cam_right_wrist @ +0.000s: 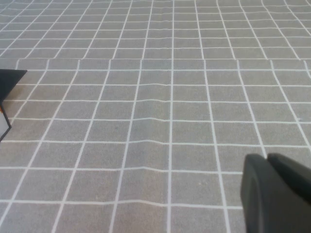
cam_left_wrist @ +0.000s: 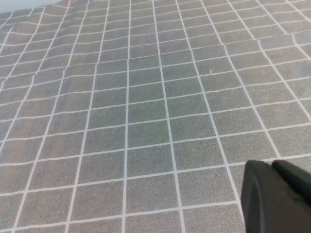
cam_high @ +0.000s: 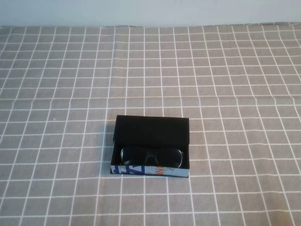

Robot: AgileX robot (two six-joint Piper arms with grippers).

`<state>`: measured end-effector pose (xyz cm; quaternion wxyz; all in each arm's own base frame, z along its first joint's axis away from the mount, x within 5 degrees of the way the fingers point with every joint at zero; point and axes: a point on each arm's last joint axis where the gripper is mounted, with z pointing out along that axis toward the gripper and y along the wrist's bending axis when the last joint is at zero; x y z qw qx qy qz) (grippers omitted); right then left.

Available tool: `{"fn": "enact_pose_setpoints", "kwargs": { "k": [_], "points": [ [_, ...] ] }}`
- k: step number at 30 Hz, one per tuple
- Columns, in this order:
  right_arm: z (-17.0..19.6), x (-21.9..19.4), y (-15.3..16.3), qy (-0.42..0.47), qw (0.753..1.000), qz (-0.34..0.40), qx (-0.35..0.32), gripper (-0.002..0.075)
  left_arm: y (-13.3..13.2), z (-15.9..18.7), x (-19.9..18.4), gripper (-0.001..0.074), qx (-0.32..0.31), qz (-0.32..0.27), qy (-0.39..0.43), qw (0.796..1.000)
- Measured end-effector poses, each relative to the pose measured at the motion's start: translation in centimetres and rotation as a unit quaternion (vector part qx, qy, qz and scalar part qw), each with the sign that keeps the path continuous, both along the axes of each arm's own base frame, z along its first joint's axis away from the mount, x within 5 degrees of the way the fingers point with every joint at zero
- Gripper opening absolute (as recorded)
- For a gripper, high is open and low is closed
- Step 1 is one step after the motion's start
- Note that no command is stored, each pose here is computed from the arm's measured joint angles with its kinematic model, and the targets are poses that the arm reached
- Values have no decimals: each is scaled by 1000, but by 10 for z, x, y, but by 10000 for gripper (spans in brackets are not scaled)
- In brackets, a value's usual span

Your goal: Take glasses out of glasses case

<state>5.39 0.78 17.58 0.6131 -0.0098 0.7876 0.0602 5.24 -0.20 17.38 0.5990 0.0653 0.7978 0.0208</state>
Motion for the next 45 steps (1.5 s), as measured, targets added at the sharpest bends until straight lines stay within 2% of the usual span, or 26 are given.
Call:
{"fn": "enact_pose_setpoints", "kwargs": {
  "k": [16, 27, 36, 41, 45],
  "points": [
    [1, 0, 0, -3, 1000, 0, 9, -18, 0, 0, 0, -4, 0, 0, 0, 1000],
    [4, 1, 3, -16, 998, 0, 67, -18, 0, 0, 0, -4, 0, 0, 0, 1000],
    [5, 1, 3, -17, 997, 0, 79, -18, 0, 0, 0, -4, 0, 0, 0, 1000],
    [8, 1, 4, -26, 991, -2, 130, -18, 0, 0, 0, -4, 0, 0, 0, 1000],
    [16, 2, 4, -54, 970, -13, 237, -18, 0, 0, 0, -4, 0, 0, 0, 1000]
  ]
}}
